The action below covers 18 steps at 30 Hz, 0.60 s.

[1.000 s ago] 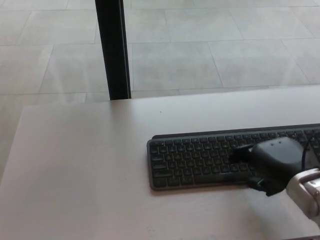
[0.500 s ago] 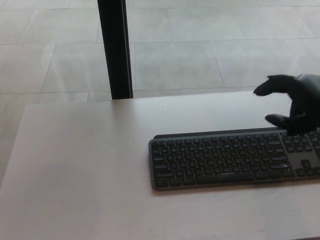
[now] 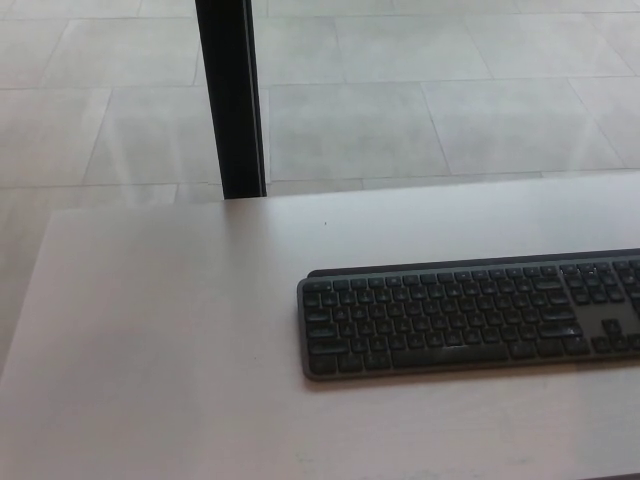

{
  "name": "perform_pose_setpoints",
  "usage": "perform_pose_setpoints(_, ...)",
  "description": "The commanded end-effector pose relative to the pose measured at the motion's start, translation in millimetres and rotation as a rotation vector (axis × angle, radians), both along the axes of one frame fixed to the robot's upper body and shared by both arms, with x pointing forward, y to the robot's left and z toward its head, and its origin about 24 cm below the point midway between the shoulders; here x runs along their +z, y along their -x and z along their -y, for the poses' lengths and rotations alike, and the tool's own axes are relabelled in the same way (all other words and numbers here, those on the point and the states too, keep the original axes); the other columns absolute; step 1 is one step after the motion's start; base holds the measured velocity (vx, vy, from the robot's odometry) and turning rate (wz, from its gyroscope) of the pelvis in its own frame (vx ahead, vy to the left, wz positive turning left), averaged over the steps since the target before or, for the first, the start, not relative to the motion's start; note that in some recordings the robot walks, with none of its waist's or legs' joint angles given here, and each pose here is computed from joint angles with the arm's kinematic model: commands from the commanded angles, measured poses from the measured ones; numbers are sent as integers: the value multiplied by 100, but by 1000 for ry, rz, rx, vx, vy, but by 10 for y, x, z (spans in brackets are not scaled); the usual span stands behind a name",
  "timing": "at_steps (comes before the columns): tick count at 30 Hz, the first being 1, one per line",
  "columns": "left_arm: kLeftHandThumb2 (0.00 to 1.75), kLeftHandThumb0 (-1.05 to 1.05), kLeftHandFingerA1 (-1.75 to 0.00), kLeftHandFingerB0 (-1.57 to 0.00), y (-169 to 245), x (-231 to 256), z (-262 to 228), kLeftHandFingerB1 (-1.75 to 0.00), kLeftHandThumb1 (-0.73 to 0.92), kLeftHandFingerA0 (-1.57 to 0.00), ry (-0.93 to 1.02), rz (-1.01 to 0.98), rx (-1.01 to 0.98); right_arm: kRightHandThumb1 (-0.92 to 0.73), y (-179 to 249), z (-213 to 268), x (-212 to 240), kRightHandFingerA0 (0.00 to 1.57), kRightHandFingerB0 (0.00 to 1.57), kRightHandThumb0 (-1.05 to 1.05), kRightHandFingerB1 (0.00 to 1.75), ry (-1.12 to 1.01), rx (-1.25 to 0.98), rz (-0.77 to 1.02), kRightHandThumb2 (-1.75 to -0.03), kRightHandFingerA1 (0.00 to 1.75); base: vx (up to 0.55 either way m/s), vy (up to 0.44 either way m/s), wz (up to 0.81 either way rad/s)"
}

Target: The robot uses its right fingers to click on the space key of the black keyboard placed on the center of the white desk.

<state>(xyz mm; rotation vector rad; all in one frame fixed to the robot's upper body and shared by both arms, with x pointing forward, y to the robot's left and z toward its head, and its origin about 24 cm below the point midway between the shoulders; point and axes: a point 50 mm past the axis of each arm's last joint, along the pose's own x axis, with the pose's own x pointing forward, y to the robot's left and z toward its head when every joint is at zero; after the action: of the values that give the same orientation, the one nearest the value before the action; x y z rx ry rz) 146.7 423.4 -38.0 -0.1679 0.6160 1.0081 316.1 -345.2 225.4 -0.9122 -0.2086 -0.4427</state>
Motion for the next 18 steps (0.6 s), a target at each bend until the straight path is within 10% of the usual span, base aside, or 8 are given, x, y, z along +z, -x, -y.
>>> perform_pose_setpoints(1,61,-50,-64,-51,35,78,-89,-52,71,-68,-38,-9,13,-54,990,1164,-225,100,73,-39,47,-641,-425,307,-56,117,0,0,0)
perform_pose_setpoints(8,61,-50,-66,-54,43,73,-88,-53,70,-70,-35,-4,20,-53,1487,1423,-720,105,64,-37,59,-989,-626,517,-65,119,0,0,0)
perform_pose_setpoints(14,61,-50,-65,-54,49,58,-78,-53,71,-70,-30,-10,23,-60,1808,1421,-1401,90,83,-42,100,-1345,-911,688,-66,135,0,0,0)
perform_pose_setpoints(15,61,-51,-70,-59,52,54,-76,-57,70,-72,-29,-12,22,-53,1838,1388,-1501,114,75,-39,92,-1376,-933,697,-74,138,0,0,0)
perform_pose_setpoints(18,61,-50,-69,-58,79,31,-66,-56,70,-73,-24,-13,22,-53,1883,1252,-1776,108,90,-38,107,-1441,-984,688,-76,147,0,0,0)
